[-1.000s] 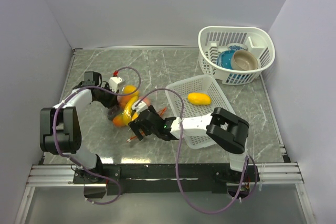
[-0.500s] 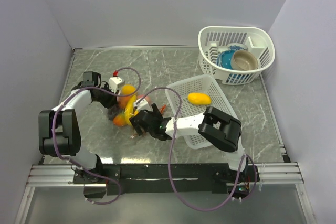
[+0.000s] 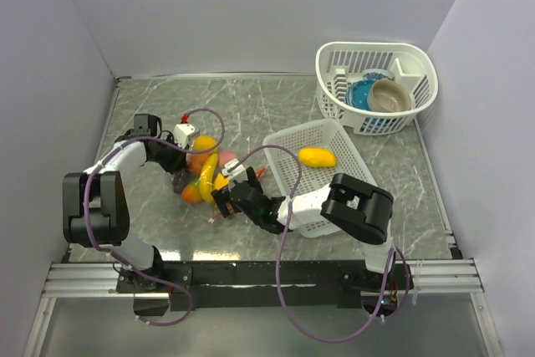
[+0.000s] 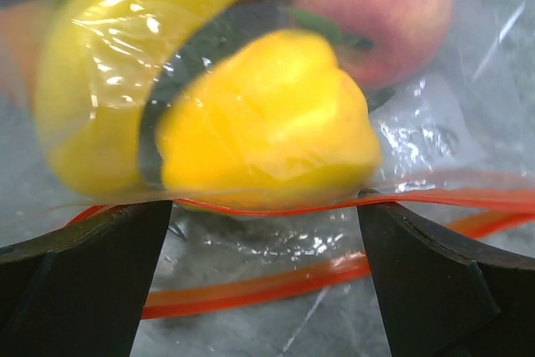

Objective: Open the zip-top bag and remove the fake food

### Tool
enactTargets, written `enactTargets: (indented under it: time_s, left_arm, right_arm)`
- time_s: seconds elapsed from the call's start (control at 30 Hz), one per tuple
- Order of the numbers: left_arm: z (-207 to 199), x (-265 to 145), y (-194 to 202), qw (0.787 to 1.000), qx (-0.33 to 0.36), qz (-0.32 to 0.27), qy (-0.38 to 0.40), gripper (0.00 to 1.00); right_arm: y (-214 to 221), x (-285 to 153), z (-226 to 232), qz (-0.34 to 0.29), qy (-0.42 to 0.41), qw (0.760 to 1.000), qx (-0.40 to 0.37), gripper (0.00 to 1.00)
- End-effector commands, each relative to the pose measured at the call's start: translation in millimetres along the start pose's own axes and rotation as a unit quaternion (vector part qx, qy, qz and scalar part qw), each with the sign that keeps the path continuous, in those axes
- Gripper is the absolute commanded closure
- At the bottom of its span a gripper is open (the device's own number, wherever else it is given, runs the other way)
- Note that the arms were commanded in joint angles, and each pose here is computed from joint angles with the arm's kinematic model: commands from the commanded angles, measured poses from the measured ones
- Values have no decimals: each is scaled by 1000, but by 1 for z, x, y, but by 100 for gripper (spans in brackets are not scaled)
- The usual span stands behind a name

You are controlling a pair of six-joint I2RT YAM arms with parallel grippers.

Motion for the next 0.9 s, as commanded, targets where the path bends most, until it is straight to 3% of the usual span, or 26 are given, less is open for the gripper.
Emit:
enactTargets:
  time_s: [0.0,0.1,0.37,0.57,0.87]
  left_arm:
    - [6,-2,-10,1000,12,-7,-6,99]
    - [7,1,-9,1000,14,-5,-5,99]
    - [1,7,-6,999,37,8,-2,99]
    - [1,7,-4,999,41,12,-4,99]
    - [-1,12,3,999,39,11,2,99]
  right_arm:
    - [-79,-7,1,-113,-10,994,5,0]
    - [-99,-10,2,-134,-18,991,7,0]
    - [-102,9,4,-124,-2,992,-9,0]
    - [-66,24,7,-66,2,998,-23,0]
    - [-25,-1,-11,4,54,999,1,0]
Point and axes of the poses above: each gripper's point midway between its finger pads, its own x axis out along the fingers, its own z axis along the line the jaws close on, y = z × x, the point moved 3 cm from there along -x, back along the fingers, and after that the axes turned 11 degrees about -x, right-handed, at the moved point
